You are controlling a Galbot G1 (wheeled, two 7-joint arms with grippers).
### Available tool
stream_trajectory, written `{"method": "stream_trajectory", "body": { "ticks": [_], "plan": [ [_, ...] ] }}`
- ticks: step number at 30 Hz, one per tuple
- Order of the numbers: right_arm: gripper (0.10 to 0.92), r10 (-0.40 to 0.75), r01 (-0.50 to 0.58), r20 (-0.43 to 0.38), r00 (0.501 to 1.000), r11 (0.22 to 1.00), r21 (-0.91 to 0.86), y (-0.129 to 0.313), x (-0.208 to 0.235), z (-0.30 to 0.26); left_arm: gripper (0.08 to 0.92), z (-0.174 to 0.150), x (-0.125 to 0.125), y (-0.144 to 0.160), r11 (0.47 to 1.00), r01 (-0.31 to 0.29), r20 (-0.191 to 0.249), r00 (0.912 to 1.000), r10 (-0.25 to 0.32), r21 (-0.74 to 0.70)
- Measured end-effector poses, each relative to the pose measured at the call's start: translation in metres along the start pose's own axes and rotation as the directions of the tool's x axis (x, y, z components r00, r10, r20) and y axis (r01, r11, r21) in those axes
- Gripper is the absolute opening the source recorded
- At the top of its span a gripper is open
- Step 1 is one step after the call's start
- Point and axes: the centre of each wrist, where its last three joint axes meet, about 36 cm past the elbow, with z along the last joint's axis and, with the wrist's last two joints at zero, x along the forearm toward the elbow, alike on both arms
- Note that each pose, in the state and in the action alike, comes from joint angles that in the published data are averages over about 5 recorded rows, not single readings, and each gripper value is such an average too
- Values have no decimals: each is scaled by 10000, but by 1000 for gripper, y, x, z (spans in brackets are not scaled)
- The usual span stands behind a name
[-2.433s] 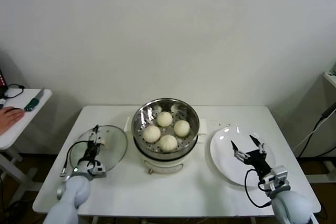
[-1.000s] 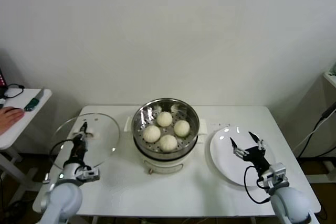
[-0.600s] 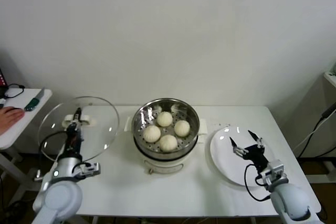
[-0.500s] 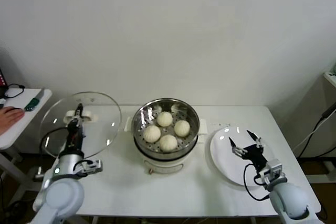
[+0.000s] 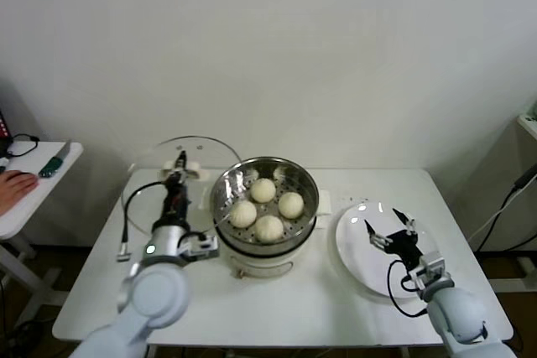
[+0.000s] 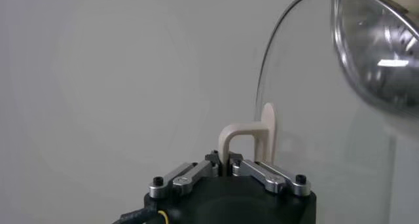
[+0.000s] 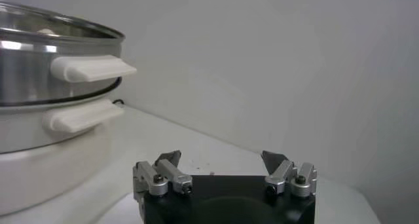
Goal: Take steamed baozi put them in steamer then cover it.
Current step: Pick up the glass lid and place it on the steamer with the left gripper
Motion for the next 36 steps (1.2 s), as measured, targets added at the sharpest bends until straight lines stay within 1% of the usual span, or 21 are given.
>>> {"method": "stream_trajectory", "body": {
  "ticks": [5, 11, 15, 20, 27, 36],
  "plan": [
    [823, 80, -80, -53, 10000, 10000, 51, -5, 3, 4, 154, -36, -8, -3, 9997, -206, 359, 9992, 201, 141],
    [823, 255, -253, -141, 9996, 9996, 100, -12, 10, 9, 154, -75, -19, -9, 9982, -490, 616, 9970, 468, 359],
    [823, 351, -349, -184, 9992, 9993, 108, -16, 13, 12, 154, -97, -25, -14, 9960, -727, 714, 9951, 689, 517],
    [823, 462, -459, -234, 9987, 9989, 106, -19, 16, 16, 154, -120, -30, -21, 9926, -1008, 726, 9927, 958, 680],
    [823, 527, -524, -256, 9983, 9986, 119, -21, 17, 19, 154, -143, -29, -31, 9870, -1394, 758, 9882, 1334, 805],
    [823, 549, -546, -249, 9982, 9984, 123, -23, 18, 21, 154, -158, -22, -42, 9821, -1717, 835, 9827, 1652, 774]
  ]
}}
